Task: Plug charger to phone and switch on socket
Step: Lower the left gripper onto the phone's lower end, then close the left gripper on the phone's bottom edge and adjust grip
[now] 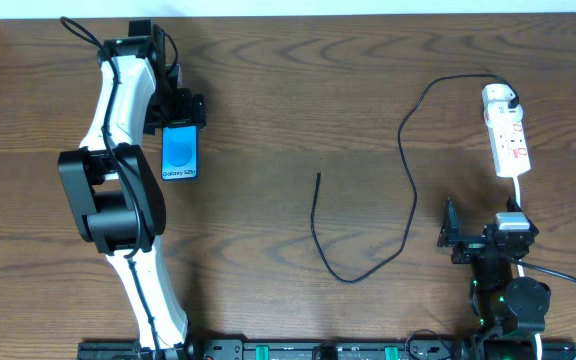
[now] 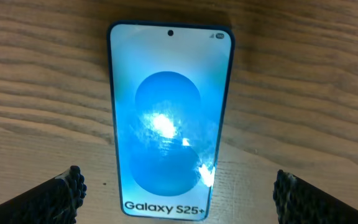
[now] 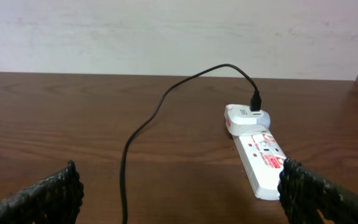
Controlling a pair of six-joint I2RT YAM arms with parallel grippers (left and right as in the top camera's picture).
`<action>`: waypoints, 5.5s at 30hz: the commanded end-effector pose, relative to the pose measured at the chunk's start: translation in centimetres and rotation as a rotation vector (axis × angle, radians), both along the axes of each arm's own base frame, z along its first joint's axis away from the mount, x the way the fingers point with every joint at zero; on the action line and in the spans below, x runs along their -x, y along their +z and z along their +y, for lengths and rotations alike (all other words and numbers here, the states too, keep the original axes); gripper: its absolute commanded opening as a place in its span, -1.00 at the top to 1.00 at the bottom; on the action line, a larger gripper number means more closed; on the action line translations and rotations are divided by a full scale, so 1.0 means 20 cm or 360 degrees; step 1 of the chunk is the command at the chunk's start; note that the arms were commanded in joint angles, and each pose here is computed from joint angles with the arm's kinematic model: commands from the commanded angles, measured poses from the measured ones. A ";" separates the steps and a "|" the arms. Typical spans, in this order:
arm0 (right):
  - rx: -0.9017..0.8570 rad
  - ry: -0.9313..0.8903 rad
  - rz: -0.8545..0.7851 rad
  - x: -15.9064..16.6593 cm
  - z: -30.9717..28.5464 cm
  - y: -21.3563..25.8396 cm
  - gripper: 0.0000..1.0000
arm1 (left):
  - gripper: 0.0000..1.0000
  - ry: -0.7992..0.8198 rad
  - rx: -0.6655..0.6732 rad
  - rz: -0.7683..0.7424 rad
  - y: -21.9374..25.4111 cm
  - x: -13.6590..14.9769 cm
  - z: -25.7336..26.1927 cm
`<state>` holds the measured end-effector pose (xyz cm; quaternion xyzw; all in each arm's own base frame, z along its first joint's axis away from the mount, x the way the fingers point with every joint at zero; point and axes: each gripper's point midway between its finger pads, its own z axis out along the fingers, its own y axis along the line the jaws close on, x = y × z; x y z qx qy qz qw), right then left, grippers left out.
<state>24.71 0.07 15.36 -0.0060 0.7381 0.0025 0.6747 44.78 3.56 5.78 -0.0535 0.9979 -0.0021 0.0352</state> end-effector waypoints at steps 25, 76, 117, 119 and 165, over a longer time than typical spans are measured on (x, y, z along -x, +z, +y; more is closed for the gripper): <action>-0.0021 -0.0001 0.0008 0.00 0.00 -0.01 -0.98 | -0.96 0.0031 -0.0050 0.0080 -0.16 0.05 0.03; -0.0021 -0.0002 0.0008 0.00 0.00 -0.01 -0.99 | -0.96 0.0059 -0.0070 0.0085 -0.38 0.12 0.03; -0.0021 -0.0001 0.0008 0.00 0.00 -0.01 -0.98 | -0.96 -0.0003 -0.0055 0.0218 -0.38 0.22 0.02; -0.0021 -0.0002 0.0008 0.00 0.00 -0.01 -0.98 | -0.96 -0.0019 -0.0054 0.0242 -0.38 0.24 0.02; -0.0021 -0.0002 0.0008 0.00 0.00 -0.01 -0.99 | -0.96 -0.0112 -0.0062 0.0189 -0.37 0.19 0.03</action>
